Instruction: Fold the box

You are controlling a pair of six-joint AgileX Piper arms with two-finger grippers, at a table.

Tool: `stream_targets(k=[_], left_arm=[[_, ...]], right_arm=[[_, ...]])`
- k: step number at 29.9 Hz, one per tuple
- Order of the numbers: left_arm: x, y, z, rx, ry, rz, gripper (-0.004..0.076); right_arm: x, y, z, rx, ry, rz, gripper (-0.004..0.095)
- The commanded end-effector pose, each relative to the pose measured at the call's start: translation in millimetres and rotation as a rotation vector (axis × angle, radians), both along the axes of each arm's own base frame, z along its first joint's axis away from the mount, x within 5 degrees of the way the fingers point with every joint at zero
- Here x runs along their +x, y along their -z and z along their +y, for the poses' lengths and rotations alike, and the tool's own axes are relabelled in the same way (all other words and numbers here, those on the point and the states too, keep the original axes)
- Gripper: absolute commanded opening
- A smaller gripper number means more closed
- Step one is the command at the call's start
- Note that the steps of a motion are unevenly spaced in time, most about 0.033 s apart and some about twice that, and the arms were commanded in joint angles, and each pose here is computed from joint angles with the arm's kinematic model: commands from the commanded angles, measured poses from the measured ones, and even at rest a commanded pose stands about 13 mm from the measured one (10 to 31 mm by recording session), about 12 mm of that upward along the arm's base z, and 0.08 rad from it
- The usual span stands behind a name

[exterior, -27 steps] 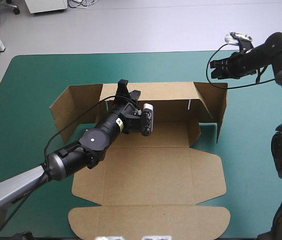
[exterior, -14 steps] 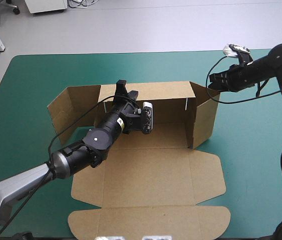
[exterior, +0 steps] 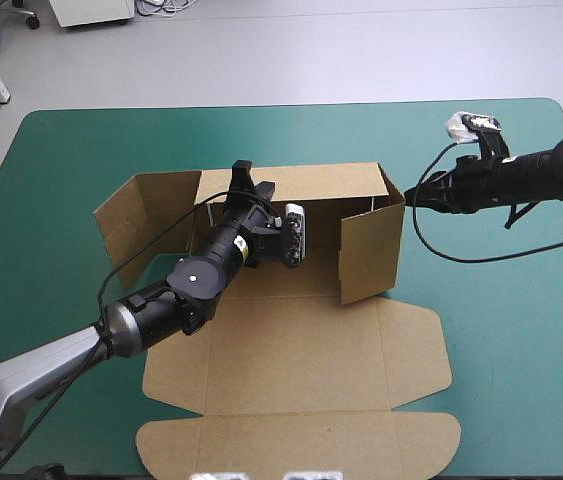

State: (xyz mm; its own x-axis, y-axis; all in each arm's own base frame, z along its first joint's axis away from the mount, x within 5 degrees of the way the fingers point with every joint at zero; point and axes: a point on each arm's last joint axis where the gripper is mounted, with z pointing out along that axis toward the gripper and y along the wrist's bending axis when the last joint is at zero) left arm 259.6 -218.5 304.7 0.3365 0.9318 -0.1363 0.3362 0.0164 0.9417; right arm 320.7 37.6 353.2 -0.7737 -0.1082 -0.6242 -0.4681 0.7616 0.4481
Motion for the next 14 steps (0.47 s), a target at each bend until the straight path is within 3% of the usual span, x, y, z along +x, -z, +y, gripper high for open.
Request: stream_targets(k=[1, 14], left_arm=[[-3.1, -21.8, 3.7, -0.042, -0.017, -0.060, -0.0010], [-3.1, -21.8, 3.7, -0.042, -0.017, -0.060, -0.0010]], right_arm=[[-14.5, -26.0, 5.7, 0.077, -0.027, -0.131, 0.0229], [-20.7, -5.8, 8.5, 0.072, -0.099, -0.152, 0.0231]])
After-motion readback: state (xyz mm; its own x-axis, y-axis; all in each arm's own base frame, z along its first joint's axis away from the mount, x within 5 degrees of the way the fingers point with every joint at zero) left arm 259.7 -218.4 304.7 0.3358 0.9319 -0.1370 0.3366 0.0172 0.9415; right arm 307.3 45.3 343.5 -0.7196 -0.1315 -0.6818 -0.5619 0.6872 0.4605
